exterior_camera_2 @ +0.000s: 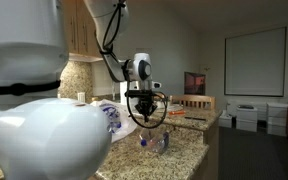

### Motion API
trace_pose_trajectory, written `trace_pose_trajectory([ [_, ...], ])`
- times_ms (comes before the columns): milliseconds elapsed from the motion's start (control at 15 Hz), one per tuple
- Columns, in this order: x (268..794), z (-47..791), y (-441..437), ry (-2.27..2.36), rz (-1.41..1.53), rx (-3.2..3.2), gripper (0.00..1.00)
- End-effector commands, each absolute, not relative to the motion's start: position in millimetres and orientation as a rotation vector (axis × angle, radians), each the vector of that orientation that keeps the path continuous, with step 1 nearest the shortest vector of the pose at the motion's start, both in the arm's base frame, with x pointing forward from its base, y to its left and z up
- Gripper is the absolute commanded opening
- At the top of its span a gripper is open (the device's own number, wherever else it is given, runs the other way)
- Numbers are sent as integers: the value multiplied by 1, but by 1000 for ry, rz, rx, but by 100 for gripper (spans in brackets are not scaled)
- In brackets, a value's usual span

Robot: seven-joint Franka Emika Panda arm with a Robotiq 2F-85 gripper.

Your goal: Put the plastic bottles in the plastic bag

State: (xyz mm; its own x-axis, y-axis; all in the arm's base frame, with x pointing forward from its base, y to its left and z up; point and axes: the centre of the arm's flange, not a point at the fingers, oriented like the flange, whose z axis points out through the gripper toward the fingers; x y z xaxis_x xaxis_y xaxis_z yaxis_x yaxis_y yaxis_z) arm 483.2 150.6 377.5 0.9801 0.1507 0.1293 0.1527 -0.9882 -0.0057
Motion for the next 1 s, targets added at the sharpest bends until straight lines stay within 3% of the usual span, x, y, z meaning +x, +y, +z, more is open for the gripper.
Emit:
trace_pose_trajectory([
  [0,481,359,156,-302,-6,-3110,33],
  [333,475,285,163,-279,276,-3142,63],
  [667,494,255,177,-308,297,-3184,95],
  [933,516,267,182,-318,195,-3195,100],
])
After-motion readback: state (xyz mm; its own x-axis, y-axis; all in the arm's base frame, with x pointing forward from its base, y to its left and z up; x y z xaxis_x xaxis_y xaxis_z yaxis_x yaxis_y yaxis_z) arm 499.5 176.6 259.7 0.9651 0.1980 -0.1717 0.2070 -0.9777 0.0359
